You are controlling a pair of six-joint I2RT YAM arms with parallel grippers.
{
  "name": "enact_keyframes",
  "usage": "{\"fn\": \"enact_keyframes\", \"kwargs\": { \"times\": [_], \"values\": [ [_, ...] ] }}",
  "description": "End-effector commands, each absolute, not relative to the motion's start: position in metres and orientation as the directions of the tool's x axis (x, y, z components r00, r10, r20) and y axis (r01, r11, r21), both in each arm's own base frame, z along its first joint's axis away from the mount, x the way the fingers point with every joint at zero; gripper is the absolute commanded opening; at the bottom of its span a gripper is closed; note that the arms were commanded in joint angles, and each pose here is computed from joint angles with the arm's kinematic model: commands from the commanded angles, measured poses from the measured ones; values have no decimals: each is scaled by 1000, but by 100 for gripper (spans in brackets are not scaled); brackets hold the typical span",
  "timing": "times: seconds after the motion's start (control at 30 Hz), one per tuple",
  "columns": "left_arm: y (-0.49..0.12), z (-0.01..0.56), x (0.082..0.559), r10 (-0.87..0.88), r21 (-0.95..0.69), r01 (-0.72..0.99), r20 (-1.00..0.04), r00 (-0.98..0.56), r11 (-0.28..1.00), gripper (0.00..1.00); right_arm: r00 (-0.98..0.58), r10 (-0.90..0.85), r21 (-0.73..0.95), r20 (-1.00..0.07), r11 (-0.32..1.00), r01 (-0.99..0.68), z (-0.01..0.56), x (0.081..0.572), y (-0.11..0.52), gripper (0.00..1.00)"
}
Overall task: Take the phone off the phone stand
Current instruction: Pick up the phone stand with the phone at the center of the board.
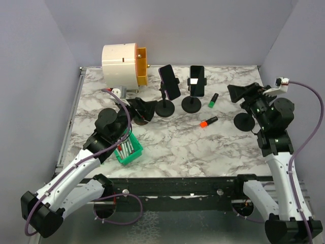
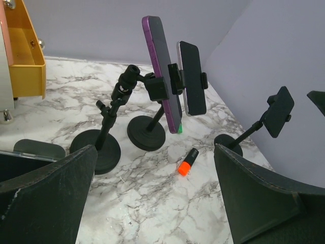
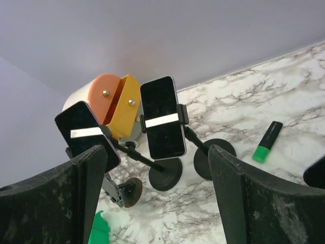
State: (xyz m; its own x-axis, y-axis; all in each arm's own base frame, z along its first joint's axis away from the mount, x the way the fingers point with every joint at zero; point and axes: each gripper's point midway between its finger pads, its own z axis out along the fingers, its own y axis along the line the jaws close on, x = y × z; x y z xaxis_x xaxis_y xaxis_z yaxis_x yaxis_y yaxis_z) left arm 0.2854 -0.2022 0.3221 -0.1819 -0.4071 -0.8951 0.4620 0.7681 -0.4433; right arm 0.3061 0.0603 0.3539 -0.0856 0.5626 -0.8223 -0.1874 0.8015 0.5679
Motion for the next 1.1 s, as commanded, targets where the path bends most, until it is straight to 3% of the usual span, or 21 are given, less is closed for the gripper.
{"fn": "enact_keyframes", "kwargs": {
  "times": [0.0, 0.23, 0.37, 0.57, 1.07],
  "values": [
    [-194, 328, 286, -397, -418, 442, -907, -144, 794, 97, -213, 441, 484, -872, 841, -243, 345, 324, 85, 86],
    [-186, 335, 285, -390, -397, 430, -914, -110, 811, 97, -278, 237, 289, -931, 944, -162, 343, 366, 131, 89],
    [-182, 335, 286, -377, -383, 415, -921, -99, 825, 97, -307, 180, 229, -934, 965, -131, 335, 402, 140, 99],
    [-180, 333, 288, -365, -371, 402, -926, -96, 837, 98, -332, 74, 126, -941, 983, -137, 330, 447, 151, 100],
    [-184, 328, 290, -356, -373, 401, -927, -120, 837, 98, -455, 17, 111, -890, 978, -179, 315, 481, 185, 100]
  ]
}}
